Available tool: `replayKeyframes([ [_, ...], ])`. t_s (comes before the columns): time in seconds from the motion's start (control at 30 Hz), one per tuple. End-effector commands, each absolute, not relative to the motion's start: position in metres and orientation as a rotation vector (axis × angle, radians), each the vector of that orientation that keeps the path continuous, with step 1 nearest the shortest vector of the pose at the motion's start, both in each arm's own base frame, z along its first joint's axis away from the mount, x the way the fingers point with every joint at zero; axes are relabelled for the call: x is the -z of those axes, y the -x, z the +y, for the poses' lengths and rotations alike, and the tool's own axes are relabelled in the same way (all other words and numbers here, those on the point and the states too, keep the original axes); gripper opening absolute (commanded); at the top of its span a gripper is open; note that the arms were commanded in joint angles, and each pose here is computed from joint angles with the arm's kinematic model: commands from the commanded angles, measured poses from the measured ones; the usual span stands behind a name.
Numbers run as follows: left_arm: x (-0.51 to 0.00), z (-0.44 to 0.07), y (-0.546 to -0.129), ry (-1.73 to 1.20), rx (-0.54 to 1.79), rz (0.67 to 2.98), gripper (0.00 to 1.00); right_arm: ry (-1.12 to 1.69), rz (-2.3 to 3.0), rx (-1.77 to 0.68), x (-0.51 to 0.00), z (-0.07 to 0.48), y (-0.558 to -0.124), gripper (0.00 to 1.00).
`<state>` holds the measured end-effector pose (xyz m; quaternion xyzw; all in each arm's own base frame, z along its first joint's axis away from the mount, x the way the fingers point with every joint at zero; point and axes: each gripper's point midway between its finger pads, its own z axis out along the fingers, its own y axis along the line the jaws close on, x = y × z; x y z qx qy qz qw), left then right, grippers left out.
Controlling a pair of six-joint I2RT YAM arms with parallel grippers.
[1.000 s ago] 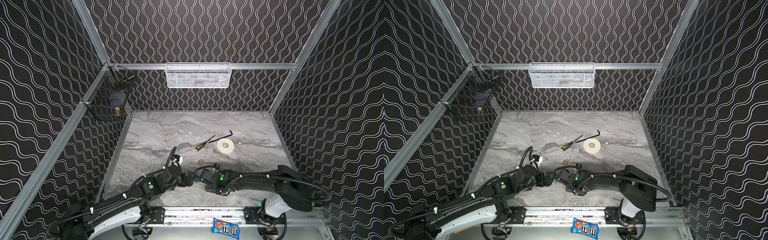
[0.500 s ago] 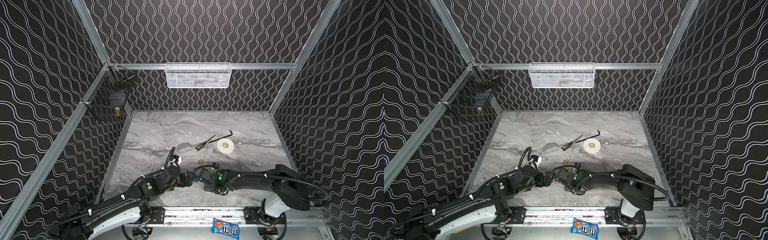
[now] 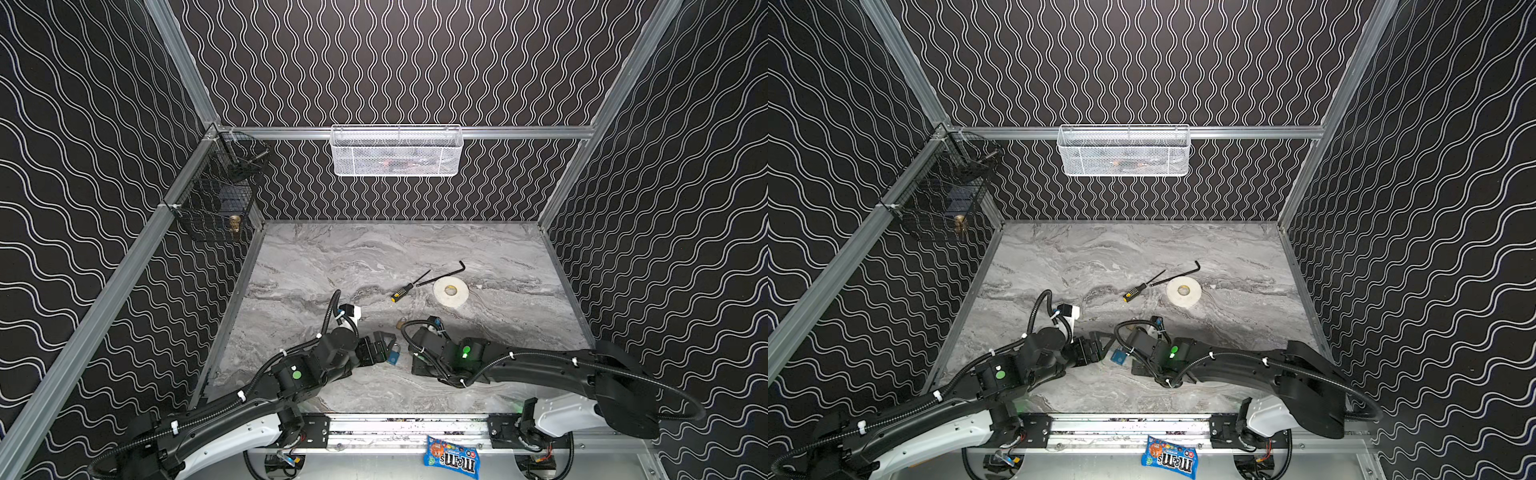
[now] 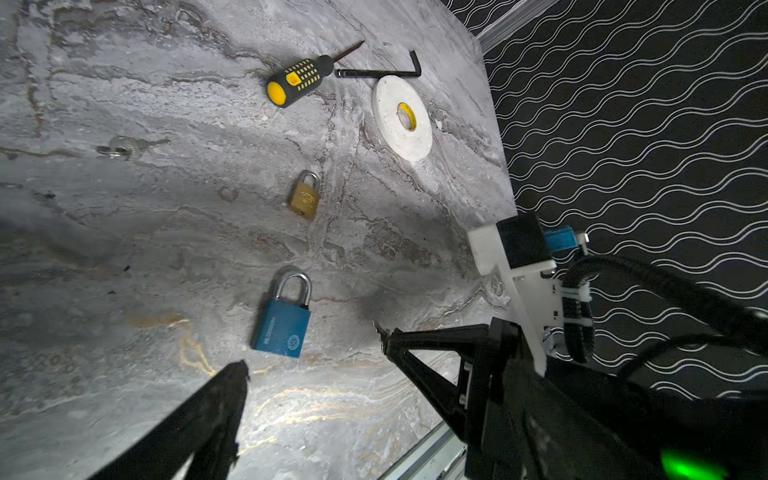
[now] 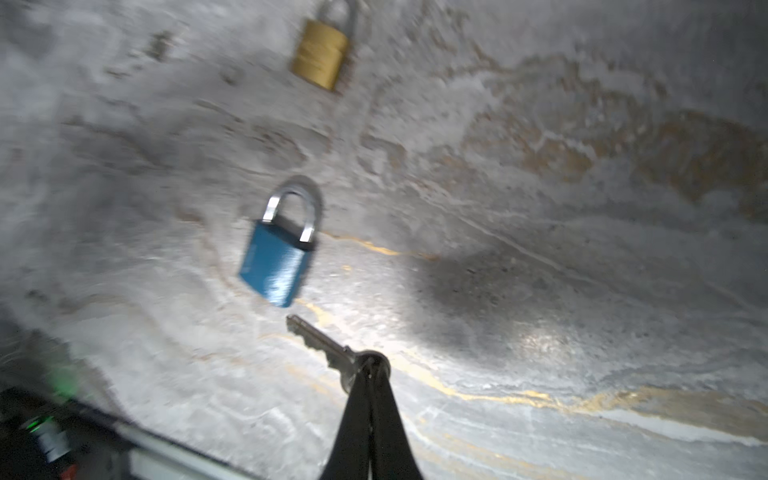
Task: Unlock with the key
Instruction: 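Lift the silver key with the right gripper and raise it upward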
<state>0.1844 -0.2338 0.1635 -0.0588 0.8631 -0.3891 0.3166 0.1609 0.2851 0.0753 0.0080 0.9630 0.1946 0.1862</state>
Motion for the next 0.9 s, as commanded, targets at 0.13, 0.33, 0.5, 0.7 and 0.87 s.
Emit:
replayKeyframes([
  [0.13, -0.191, -0.253, -0.195, 0.23, 1.144, 2.207, 0.93, 0.033, 2.53, -0.685, -0.128, 0.302, -0.18, 0.0],
  [0.33, -0.193, -0.264, -0.206, 0.257, 1.162, 2.171, 0.79, 0.079, 2.505, -0.775, -0.147, 0.316, -0.178, 0.0],
  [0.5, -0.195, -0.274, -0.212, 0.228, 1.16, 2.164, 0.65, 0.111, 2.495, -0.832, -0.157, 0.327, -0.177, 0.0],
  [0.7, -0.187, -0.277, -0.217, 0.265, 1.148, 2.172, 0.5, 0.121, 2.469, -0.878, -0.168, 0.332, -0.177, 0.0],
  [0.87, -0.189, -0.28, -0.22, 0.268, 1.155, 2.16, 0.38, 0.112, 2.463, -0.883, -0.174, 0.333, -0.178, 0.0],
])
